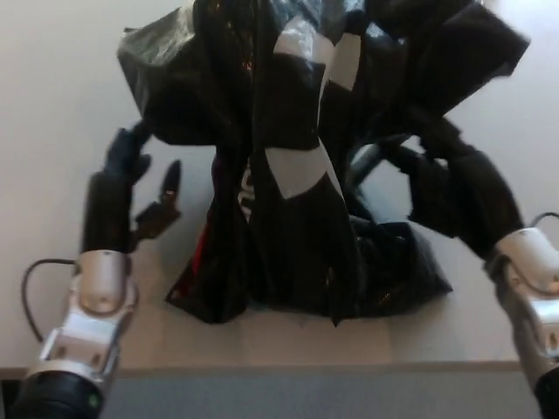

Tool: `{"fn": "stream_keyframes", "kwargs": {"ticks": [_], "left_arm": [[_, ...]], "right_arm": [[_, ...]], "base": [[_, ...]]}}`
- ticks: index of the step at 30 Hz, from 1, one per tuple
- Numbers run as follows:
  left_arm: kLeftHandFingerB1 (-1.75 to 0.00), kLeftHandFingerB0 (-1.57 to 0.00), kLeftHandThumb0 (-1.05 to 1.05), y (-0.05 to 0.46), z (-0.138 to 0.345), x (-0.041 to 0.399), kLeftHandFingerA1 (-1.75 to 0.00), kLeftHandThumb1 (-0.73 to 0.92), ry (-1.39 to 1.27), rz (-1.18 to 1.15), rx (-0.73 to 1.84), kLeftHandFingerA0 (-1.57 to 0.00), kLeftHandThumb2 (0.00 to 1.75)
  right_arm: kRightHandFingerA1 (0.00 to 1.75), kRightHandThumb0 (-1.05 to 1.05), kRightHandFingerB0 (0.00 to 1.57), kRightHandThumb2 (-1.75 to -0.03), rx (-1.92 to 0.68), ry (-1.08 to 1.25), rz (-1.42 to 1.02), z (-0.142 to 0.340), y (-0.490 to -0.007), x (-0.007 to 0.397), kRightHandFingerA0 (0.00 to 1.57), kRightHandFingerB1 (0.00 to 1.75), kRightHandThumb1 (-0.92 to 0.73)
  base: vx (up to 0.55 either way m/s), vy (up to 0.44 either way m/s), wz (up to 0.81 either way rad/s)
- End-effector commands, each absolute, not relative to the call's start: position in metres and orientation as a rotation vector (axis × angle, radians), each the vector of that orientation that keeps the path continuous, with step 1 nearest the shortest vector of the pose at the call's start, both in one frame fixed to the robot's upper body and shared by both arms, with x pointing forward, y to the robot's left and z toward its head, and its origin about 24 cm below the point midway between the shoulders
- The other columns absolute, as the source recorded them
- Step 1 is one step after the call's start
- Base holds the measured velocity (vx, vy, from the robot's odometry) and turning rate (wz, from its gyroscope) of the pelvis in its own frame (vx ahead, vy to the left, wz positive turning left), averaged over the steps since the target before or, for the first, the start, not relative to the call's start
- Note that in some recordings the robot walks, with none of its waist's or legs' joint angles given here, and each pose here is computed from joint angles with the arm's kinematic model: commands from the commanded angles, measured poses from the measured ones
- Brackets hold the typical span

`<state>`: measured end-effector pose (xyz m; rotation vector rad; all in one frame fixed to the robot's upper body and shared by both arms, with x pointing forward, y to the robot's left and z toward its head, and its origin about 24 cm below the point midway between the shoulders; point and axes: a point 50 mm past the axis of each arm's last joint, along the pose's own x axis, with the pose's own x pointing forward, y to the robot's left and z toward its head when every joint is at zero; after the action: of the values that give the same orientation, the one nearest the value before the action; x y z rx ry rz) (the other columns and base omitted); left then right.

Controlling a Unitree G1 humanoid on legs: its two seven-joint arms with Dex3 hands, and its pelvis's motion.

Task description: A plastic bag is kept in the middle of the desk and the robot uses both its hands to grab the bag from the left and right and brings its hands close together to compress the bag

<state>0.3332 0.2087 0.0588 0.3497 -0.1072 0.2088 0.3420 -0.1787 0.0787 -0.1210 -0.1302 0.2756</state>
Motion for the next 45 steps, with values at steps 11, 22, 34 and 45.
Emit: {"fn": "stream_keyframes", "kwargs": {"ticks": [11, 22, 34, 45], "left_arm": [[-0.4, -0.39, -0.67, 0.333, 0.147, 0.247, -0.55, 0.91, -0.235, 0.204, 0.396, -0.53, 0.68], [-0.32, -0.21, -0.74, 0.287, 0.154, 0.139, -0.42, 0.92, -0.602, 0.306, 0.339, -0.29, 0.7], [-0.47, 0.0, -0.34, 0.245, 0.073, 0.051, -0.5, 0.6, -0.312, 0.252, 0.239, -0.02, 1.15], [-0.26, -0.09, -0.76, 0.224, 0.05, 0.023, -0.24, 0.86, -0.177, 0.184, 0.211, -0.02, 1.15]], "right_arm": [[0.46, -0.74, 0.02, -1.12, -0.319, -0.14, -0.045, 0.105, -0.339, 0.301, 0.07, 0.34, -0.73], [0.55, -0.76, 0.5, -0.65, -0.554, -0.657, -0.102, 0.132, -0.296, 0.215, 0.58, 0.45, -0.85], [0.15, -0.9, 0.0, -1.0, -0.486, -0.317, 0.075, 0.053, -0.253, 0.098, 0.0, 0.12, -0.73], [0.23, -0.88, 0.0, -1.05, -0.537, -0.261, 0.075, 0.027, -0.236, 0.08, 0.0, 0.22, -0.74]], "base": [[0.0, 0.0, 0.0], [0.0, 0.0, 0.0], [0.0, 0.0, 0.0], [0.0, 0.0, 0.0]]}}
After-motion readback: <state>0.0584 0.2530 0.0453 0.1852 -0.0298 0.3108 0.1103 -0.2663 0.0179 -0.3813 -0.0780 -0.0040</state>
